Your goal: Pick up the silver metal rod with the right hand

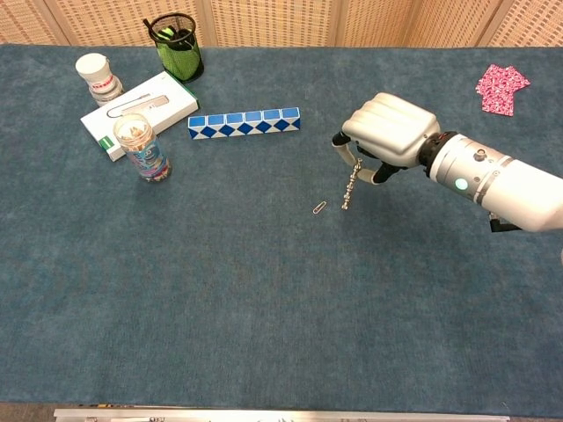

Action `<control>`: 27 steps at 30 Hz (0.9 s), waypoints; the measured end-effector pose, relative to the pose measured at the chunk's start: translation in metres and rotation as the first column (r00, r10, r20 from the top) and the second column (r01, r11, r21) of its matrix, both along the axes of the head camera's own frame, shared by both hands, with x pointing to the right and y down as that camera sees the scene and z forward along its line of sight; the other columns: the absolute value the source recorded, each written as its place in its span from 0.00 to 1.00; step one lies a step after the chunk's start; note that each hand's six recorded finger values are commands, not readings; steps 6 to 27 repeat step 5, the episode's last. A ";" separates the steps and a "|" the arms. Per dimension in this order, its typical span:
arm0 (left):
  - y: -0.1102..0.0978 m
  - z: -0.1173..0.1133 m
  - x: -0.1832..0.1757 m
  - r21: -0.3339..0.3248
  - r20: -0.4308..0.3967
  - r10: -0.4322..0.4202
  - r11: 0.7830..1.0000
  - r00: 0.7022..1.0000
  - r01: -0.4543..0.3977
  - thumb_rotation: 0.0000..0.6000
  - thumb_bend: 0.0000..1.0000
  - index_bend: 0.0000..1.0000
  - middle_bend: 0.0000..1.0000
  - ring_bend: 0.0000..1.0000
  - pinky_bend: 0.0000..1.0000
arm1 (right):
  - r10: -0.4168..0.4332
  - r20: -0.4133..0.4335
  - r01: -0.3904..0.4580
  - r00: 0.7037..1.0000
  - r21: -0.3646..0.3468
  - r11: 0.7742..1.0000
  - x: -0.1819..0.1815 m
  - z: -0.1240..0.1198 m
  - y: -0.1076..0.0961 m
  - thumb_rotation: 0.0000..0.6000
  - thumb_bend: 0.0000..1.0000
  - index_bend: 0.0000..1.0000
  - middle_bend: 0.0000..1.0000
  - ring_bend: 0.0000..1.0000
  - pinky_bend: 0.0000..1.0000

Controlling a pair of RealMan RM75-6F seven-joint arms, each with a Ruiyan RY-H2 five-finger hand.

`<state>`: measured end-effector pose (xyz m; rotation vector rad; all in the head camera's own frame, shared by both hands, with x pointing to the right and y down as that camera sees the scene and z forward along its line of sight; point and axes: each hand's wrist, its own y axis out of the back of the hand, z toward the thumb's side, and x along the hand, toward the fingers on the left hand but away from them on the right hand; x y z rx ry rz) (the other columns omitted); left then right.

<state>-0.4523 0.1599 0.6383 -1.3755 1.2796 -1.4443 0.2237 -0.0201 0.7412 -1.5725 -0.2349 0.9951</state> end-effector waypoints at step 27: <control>0.001 0.000 -0.001 0.000 0.001 -0.001 1.000 1.000 0.001 1.00 0.24 0.02 0.07 0.09 0.04 | 0.002 -0.005 -0.002 1.000 0.007 1.000 -0.008 0.004 -0.003 1.00 0.32 0.64 0.98 1.00 1.00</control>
